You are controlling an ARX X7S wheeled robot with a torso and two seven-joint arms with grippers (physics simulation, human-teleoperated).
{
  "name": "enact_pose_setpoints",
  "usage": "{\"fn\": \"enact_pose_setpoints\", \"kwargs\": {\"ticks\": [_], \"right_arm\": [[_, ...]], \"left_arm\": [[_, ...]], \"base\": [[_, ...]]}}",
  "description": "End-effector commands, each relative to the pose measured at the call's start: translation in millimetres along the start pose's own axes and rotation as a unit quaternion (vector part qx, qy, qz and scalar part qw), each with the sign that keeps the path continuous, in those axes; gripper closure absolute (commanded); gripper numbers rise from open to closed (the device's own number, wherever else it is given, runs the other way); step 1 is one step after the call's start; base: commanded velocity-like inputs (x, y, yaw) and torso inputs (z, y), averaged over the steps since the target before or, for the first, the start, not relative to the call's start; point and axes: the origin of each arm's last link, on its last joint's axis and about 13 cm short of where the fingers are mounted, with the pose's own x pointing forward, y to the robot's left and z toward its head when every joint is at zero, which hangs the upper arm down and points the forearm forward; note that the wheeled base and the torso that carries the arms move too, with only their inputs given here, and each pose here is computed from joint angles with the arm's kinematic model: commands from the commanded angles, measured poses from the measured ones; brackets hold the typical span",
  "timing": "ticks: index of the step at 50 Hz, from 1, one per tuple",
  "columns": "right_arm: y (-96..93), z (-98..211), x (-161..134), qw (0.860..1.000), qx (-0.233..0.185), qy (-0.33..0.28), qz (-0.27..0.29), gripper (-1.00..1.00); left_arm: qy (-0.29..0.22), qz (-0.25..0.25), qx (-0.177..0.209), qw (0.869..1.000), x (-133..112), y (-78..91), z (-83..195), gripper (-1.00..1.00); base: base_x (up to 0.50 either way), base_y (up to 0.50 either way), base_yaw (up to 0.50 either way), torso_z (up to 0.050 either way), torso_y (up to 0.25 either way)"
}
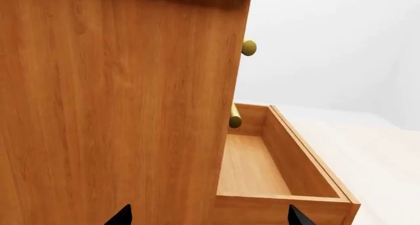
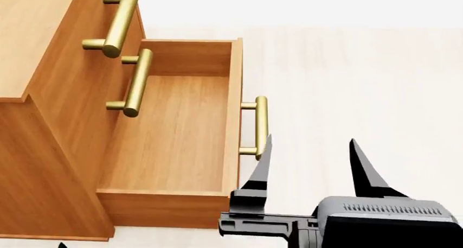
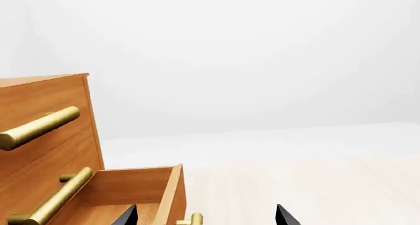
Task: Put the bowl in the bottom drawer of the cabinet and close it.
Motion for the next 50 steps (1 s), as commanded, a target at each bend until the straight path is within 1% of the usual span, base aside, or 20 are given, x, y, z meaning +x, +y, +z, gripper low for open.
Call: {"fn": "enact_pose_setpoints", "kwargs": {"ticks": [1,3,4,6,7,11,13,15,21,34,40,50], "right_arm": [[11.2,15.5,25.3,1.000,0.005,0.011,0.018,-1.00],[13.7,16.9,29.6,1.000,0.004,0.017,0.017,-1.00],[14.8,16.8,36.1,0.999,0.005,0.032,0.000,-1.00],[16.1,16.4,40.5,0.999,0.000,0.037,-0.005,-1.00],[17.1,16.3,43.1,0.999,0.005,0.043,-0.004,-1.00],[24.5,15.6,57.1,0.997,0.001,0.071,-0.002,-1.00],[26.9,14.2,61.9,0.997,-0.008,0.081,0.003,-1.00],[28.6,12.7,65.7,0.996,0.001,0.092,0.004,-1.00],[39.4,5.4,81.2,0.993,-0.008,0.117,0.011,-1.00],[48.5,3.4,99.2,0.990,-0.019,0.136,0.019,-1.00],[51.0,-4.9,104.2,0.986,-0.025,0.166,0.008,-1.00],[55.6,-17.2,112.5,0.980,-0.035,0.198,-0.002,-1.00]], "left_arm": [[-0.005,0.007,-0.002,1.000,-0.2,2.2,3.5,-1.00],[-0.006,0.009,-0.002,1.000,0.1,3.0,4.1,-1.00],[-0.007,0.010,-0.001,1.000,0.0,3.2,4.7,-1.00],[-0.007,0.009,-0.001,1.000,-0.1,3.0,5.1,-1.00],[-0.007,0.010,-0.001,1.000,0.0,3.0,5.3,-1.00],[-0.007,0.008,-0.002,1.000,-0.1,3.0,5.3,-1.00],[-0.007,0.008,-0.001,1.000,-0.2,3.5,5.3,-1.00],[-0.007,0.008,0.000,1.000,-0.6,3.7,5.2,-1.00],[-0.007,0.011,-0.001,1.000,-0.9,4.8,5.7,-1.00],[-0.008,0.014,-0.001,1.000,-0.4,6.7,5.2,-1.00],[-0.007,0.014,0.000,1.000,-0.3,7.6,4.1,-1.00],[-0.005,0.015,0.000,1.000,-0.3,8.8,2.0,-1.00]], "base": [[0.00,0.00,0.00,0.000,0.000],[0.00,0.00,0.00,0.000,0.000],[0.00,0.00,0.00,0.000,0.000],[0.00,0.00,0.00,0.000,0.000],[0.00,0.00,0.00,0.000,0.000],[0.00,0.00,0.00,0.000,0.000],[0.00,0.00,0.00,0.000,0.000],[0.00,0.00,0.00,0.000,0.000],[0.00,0.00,0.00,0.000,0.000],[0.00,0.00,0.00,0.000,0.000],[0.00,0.00,0.00,0.000,0.000],[0.00,0.00,0.00,0.000,0.000]]}}
